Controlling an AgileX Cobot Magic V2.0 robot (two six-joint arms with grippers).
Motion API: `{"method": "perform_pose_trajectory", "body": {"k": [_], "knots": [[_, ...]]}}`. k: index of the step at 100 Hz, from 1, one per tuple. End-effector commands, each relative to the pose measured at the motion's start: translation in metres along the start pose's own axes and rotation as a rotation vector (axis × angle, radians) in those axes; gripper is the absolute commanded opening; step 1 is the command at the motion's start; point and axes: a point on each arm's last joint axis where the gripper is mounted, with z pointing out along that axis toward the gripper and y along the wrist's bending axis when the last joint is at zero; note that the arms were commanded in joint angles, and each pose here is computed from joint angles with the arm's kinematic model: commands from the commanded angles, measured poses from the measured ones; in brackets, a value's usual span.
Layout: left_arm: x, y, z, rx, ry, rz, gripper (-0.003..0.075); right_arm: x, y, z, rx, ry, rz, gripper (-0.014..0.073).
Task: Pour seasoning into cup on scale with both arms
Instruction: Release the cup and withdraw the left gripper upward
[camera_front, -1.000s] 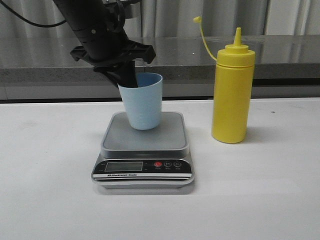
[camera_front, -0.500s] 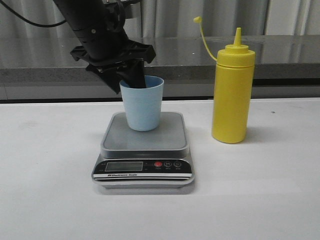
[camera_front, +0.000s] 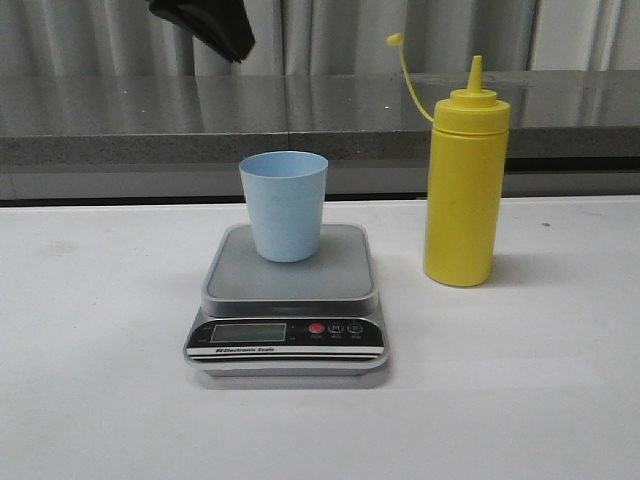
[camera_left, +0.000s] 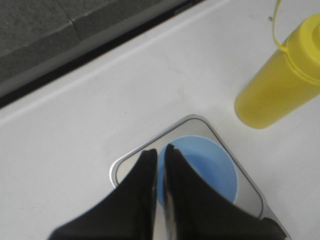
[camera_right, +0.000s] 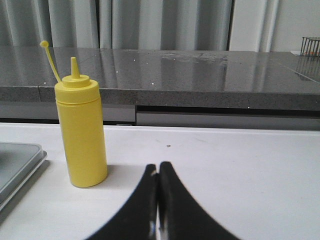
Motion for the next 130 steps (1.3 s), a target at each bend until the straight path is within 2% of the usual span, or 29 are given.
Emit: {"method": "perform_pose_trajectory", "body": {"k": [1,35,56,112,130], "knots": [[-0.015,0.001,-0.045,-0.015,-0.175,-0.03,-0.002,-0.015,0.001,-0.003,-0.004,-0.115,-0.009,-0.0069],[0.035,0.029,-0.1,-0.127,-0.273,-0.114,-0.002,-0.015,0.001,-0.003,-0.004,-0.115,-0.009,-0.0069],[0.074,0.036,-0.131,-0.193,-0.315,-0.154,-0.002,-0.015,0.001,-0.003,-0.004,-0.115,-0.009,-0.0069],[0.172,0.005,-0.191,-0.241,-0.498,-0.143,-0.002,-0.014,0.001,-0.003,-0.004,-0.113,-0.01,-0.0069],[0.202,-0.004,-0.201,-0.244,-0.547,-0.132,-0.002,-0.019,0.001,-0.003,-0.009,-0.162,-0.01,-0.0069]]}}
